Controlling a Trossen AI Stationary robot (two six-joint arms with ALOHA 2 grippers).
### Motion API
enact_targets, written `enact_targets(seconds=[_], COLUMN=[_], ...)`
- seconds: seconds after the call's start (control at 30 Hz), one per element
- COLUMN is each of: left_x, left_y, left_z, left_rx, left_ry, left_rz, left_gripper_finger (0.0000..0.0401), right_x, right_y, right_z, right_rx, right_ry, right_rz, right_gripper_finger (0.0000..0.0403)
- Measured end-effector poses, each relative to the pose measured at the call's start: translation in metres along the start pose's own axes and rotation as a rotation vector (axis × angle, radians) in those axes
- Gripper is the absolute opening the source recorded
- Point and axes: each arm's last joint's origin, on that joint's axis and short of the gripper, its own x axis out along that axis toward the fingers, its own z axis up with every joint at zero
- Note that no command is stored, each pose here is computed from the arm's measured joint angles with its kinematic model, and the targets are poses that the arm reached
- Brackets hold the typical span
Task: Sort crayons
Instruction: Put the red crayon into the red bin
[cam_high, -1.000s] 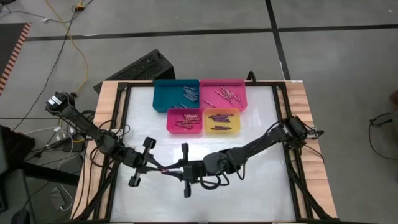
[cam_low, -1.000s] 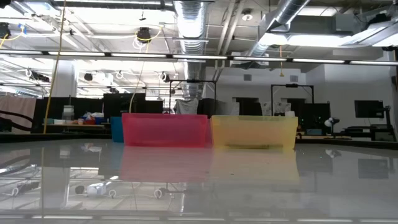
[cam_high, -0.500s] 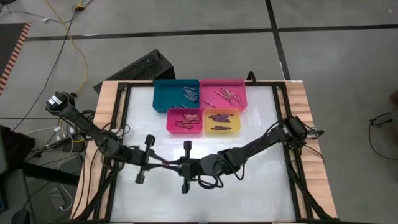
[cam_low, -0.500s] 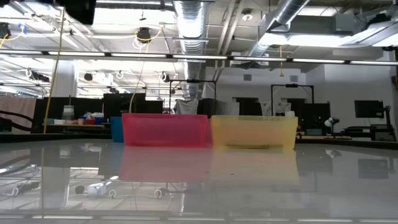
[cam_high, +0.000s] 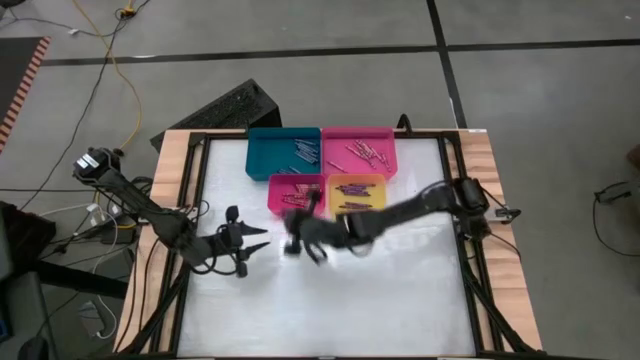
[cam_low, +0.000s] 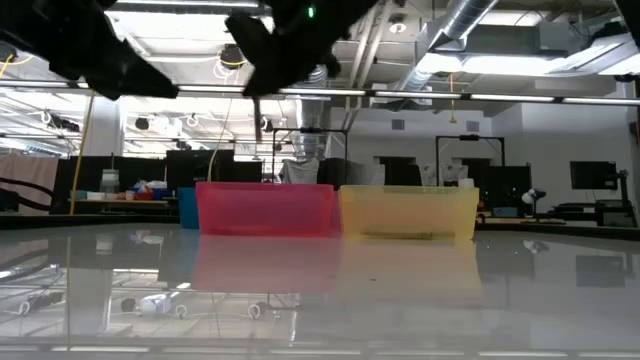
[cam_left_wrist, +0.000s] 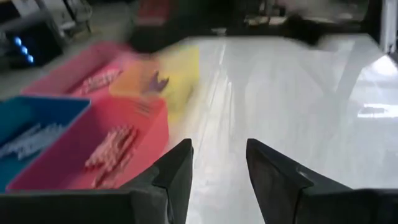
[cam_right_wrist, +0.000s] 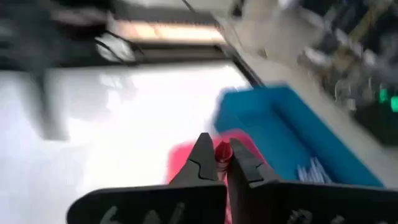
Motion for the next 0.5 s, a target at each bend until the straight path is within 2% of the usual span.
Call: enact_targets(seconds=[0.1,0.3,0.5], left_x=[0.000,-0.001,-0.001], left_y=[0.001,0.002,0.003], left_z=[-0.006,-0.011,-0.015], left_rx=[-0.014,-0.042,-0.050], left_ry=[0.043,0.088,0.115], left_rz=[0.007,0.017,0.019], left_gripper_finger=[0.0141,0.0142,0.0142], right_x=[0.022,0.052,0.064], right_y=[-0.031,-0.080,-0.104], right_z=[-0.013,-0.030,-0.052], right_rx=[0.076,0.243,0.309], right_ry=[0.109,0.231,0.308], right_rz=[-0.074,-0.034,-0.074], right_gripper_finger=[0.0005,0.0006,0.0010])
